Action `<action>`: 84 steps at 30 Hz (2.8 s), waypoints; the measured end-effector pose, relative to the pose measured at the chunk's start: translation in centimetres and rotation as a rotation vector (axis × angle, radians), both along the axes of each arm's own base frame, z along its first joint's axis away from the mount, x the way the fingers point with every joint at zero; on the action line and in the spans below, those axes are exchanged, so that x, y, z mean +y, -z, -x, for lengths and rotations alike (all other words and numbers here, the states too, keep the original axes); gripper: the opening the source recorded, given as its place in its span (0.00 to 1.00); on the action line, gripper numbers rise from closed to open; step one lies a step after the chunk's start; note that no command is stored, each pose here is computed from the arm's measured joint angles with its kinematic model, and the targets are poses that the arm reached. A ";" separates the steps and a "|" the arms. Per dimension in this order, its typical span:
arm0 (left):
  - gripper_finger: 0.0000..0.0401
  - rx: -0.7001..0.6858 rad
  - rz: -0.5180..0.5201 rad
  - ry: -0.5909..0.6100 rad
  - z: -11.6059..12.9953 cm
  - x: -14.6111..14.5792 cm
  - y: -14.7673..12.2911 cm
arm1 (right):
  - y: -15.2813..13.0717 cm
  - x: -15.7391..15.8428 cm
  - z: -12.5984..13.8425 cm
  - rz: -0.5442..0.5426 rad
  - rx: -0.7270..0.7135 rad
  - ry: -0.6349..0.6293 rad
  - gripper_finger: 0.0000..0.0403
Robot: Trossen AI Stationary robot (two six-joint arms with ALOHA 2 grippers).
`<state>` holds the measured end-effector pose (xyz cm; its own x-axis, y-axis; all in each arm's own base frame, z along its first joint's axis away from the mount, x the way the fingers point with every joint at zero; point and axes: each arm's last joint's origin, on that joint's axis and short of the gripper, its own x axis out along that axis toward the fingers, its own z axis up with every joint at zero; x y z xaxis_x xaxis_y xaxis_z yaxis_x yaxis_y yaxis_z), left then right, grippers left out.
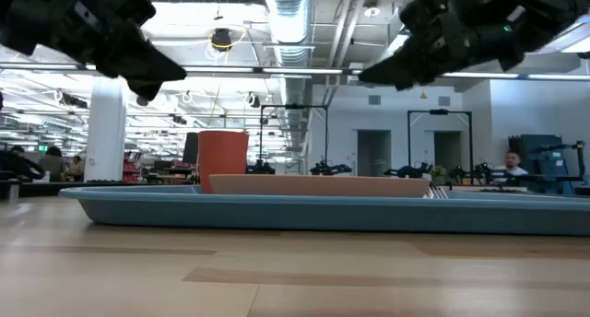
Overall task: Pick and place plate/cup/fork/spoon on tray
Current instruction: Return to Home Position
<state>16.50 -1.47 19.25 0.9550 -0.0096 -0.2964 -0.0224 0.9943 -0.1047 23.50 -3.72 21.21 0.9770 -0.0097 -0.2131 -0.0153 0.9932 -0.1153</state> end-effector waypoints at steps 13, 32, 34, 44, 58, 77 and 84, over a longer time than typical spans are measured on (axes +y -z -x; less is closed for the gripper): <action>0.00 -0.061 0.036 -0.104 3.2 3.6 2.7 | 2.9 0.1 7.7 -0.053 -0.167 0.165 0.00; 0.00 -0.248 -0.042 -0.259 6.8 4.5 2.9 | 4.8 2.3 12.8 -0.042 -0.193 0.370 0.01; 0.00 -0.260 -0.052 -0.259 6.9 4.5 2.7 | 4.6 2.4 13.4 -0.049 -0.217 0.364 0.01; 0.00 -0.265 -0.071 -0.252 6.9 4.5 2.6 | 4.3 2.4 13.7 -0.008 -0.248 0.316 0.04; 0.00 -0.243 -0.035 -0.353 6.9 4.7 2.9 | 4.6 2.3 13.5 -0.054 -0.223 0.330 0.09; 0.00 -0.243 -0.035 -0.355 6.9 4.7 2.9 | 4.6 2.3 13.5 -0.054 -0.221 0.330 0.09; 0.00 -0.243 -0.036 -0.355 6.9 4.7 2.9 | 4.7 2.3 13.5 -0.054 -0.221 0.330 0.09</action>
